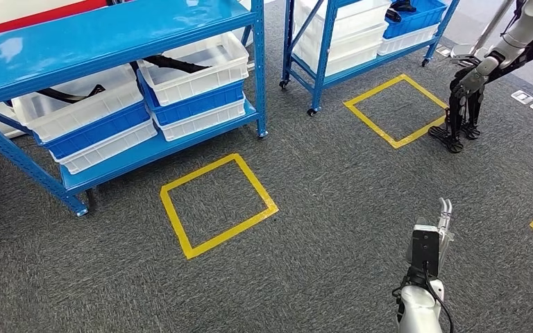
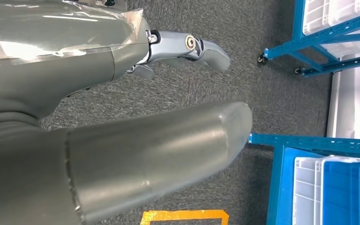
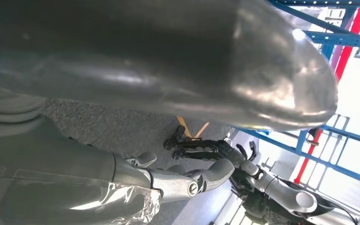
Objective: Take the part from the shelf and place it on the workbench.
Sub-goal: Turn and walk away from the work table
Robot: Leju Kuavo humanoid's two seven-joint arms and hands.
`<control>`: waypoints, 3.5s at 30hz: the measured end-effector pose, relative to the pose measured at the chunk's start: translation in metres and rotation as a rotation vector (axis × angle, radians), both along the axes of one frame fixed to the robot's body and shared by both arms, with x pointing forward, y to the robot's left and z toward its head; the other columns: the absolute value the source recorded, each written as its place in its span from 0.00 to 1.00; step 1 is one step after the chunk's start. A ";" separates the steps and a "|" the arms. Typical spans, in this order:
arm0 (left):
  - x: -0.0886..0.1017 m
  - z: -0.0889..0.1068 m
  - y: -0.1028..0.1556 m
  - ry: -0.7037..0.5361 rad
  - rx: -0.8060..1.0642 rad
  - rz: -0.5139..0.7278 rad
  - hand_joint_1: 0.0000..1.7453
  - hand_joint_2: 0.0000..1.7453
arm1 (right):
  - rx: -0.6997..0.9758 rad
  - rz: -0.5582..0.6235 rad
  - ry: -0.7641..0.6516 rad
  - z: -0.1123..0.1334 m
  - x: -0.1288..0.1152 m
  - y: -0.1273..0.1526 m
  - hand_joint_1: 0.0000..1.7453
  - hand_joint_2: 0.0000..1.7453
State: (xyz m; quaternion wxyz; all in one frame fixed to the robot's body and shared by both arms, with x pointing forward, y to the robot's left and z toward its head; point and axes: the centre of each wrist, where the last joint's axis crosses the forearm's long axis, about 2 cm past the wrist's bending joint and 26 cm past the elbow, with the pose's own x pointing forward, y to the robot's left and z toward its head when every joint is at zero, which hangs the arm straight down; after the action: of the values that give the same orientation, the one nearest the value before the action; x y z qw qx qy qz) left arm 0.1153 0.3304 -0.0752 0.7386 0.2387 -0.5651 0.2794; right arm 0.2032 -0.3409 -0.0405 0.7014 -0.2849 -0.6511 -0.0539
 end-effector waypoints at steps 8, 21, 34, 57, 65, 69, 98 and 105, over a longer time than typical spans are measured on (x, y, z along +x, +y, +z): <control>0.002 0.000 -0.002 -0.005 -0.005 -0.002 0.00 0.00 | -0.006 -0.017 -0.005 0.001 0.002 -0.002 0.00 0.00; 0.000 -0.002 -0.006 0.006 -0.019 -0.004 0.00 0.00 | -0.016 -0.022 0.014 -0.003 -0.008 -0.007 0.00 0.00; -0.008 -0.004 -0.004 0.027 -0.017 -0.001 0.00 0.00 | -0.018 -0.008 0.041 -0.009 -0.022 -0.002 0.00 0.00; -0.002 -0.003 -0.005 0.015 -0.025 0.002 0.00 0.00 | -0.031 -0.002 0.022 -0.004 -0.014 -0.008 0.00 0.00; -0.002 -0.003 -0.005 0.016 -0.026 -0.001 0.00 0.00 | -0.016 -0.015 0.026 -0.006 -0.017 -0.007 0.00 0.00; 0.007 -0.001 -0.005 0.000 -0.022 -0.013 0.00 0.00 | -0.019 -0.025 0.022 -0.005 -0.018 -0.008 0.00 0.00; 0.021 0.001 -0.018 -0.018 -0.038 -0.080 0.00 0.00 | -0.057 0.031 0.039 -0.007 -0.027 -0.003 0.00 0.00; 0.017 0.000 -0.017 -0.009 -0.035 -0.082 0.00 0.00 | -0.056 0.042 0.061 -0.010 -0.036 -0.001 0.00 0.00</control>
State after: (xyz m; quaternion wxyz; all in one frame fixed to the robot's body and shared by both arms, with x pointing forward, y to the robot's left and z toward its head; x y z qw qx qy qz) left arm 0.1325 0.3130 -0.0752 0.7509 0.2010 -0.5729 0.2598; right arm 0.1675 -0.3420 -0.0508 0.7136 -0.2922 -0.6366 -0.0120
